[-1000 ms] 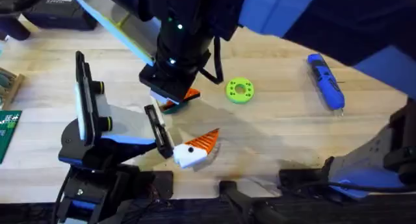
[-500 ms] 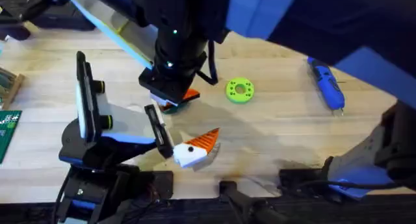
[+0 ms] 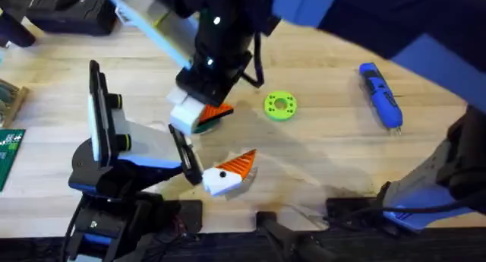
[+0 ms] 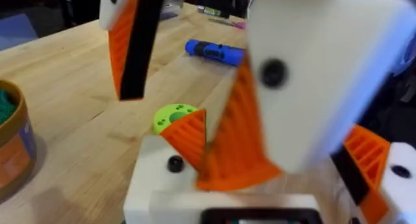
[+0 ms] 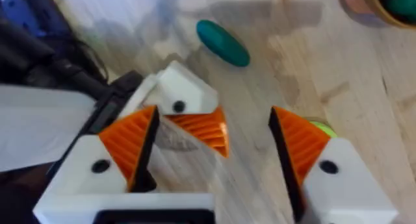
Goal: Pick up the gripper from the table and insert it into the empty holder that is missing its gripper. Then pick up a screw, insert it into the mounting hole, and use the screwdriver to tighten it. Finally, clean up the table by picking up the vegetable and placing it into the bucket.
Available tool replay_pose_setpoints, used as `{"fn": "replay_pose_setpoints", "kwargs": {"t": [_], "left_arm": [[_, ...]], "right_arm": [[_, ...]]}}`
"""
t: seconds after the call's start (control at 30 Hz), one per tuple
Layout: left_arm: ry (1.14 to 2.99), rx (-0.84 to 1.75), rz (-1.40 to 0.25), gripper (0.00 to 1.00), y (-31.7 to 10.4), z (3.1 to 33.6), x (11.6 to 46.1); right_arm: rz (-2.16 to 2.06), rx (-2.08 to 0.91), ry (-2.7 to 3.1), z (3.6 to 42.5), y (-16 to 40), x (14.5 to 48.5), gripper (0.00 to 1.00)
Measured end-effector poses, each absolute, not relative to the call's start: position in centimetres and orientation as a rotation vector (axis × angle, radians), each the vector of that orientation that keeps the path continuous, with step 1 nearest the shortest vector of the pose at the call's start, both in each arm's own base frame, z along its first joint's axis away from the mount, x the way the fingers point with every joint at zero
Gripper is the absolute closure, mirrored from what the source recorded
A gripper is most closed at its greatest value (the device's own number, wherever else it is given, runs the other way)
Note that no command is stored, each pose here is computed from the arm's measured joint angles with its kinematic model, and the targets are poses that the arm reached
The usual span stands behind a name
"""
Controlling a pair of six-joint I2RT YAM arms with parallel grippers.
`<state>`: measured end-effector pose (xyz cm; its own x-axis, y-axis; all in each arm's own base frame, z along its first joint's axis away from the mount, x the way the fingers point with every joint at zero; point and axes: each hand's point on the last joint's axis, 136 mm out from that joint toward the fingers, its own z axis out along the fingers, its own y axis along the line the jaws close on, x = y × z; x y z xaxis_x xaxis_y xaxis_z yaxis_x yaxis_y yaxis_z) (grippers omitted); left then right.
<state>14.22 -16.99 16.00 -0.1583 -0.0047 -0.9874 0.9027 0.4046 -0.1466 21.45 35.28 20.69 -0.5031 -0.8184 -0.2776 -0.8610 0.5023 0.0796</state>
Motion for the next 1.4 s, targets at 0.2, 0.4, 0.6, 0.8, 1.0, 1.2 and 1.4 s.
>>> {"fn": "replay_pose_setpoints", "kwargs": {"t": [0.2, 0.4, 0.6, 0.8, 1.0, 1.2, 1.4], "left_arm": [[1.504, 0.843, -0.981, 0.015, -17.0, 16.0, 14.2], [1.496, 0.849, -0.974, 0.015, -17.0, 16.1, 14.2], [1.495, 0.849, -0.974, 0.015, -17.0, 16.1, 14.2], [1.495, 0.849, -0.973, 0.015, -17.0, 16.1, 14.2], [1.494, 0.85, -0.972, 0.073, -17.0, 16.1, 14.2], [1.492, 0.853, -0.969, 0.734, -17.0, 16.1, 14.2], [1.49, 0.856, -0.966, 0.985, -17.0, 16.1, 14.2]], "right_arm": [[0.368, -1.361, 2.554, 22.2, 34.2, 22.5, 0.007], [0.545, -1.268, 2.544, 25.2, 31.9, 22.4, 0.007], [0.631, -1.211, 2.538, 24.6, 29.5, 21.3, 0.007], [0.782, -1.136, 2.474, 24.7, 26.2, 18.1, 0.007], [0.965, -1.04, 2.388, 26.3, 22.2, 14.3, 0.007], [1.046, -1.02, 2.316, 27.0, 20.2, 11.8, 0.008], [1.048, -1.051, 2.258, 27.6, 19.8, 11.1, 0.008]]}}
